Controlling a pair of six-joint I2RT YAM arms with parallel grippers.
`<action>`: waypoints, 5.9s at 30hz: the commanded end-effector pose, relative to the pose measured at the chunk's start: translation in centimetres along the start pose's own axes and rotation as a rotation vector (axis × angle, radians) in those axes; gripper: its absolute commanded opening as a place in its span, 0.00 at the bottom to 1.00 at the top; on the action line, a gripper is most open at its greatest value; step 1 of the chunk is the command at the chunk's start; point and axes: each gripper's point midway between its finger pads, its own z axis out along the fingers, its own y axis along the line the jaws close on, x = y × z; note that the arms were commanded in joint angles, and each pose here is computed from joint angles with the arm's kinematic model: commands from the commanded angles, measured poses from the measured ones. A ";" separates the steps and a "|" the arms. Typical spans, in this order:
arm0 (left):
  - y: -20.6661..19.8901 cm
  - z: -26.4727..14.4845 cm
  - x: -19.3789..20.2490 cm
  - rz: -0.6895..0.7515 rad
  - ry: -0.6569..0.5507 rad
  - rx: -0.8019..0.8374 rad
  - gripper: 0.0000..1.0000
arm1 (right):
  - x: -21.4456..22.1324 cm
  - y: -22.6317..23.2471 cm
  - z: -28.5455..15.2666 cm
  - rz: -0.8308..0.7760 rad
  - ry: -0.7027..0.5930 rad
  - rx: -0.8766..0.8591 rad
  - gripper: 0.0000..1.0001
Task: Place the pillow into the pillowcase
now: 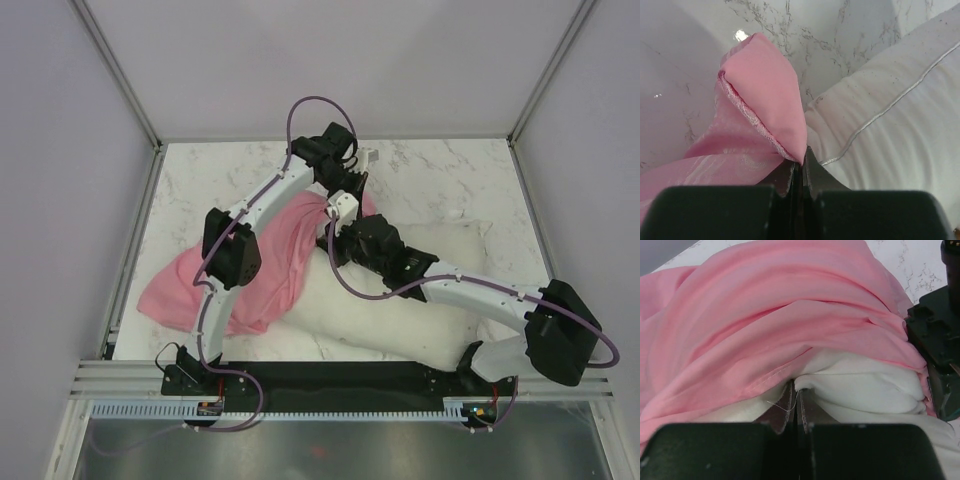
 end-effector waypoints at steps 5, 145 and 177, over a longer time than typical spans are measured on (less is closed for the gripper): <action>-9.5 -3.6 -2.8 0.152 -0.091 0.243 0.02 | -9.0 4.0 2.3 0.011 -0.209 -0.211 0.00; 22.1 -10.6 1.7 -0.635 -1.044 -0.281 0.54 | -19.0 -18.9 6.9 0.624 -0.204 0.041 0.00; 12.4 -12.0 12.0 -0.571 -0.709 -0.166 0.02 | -13.2 -14.2 8.4 0.000 0.033 0.536 0.00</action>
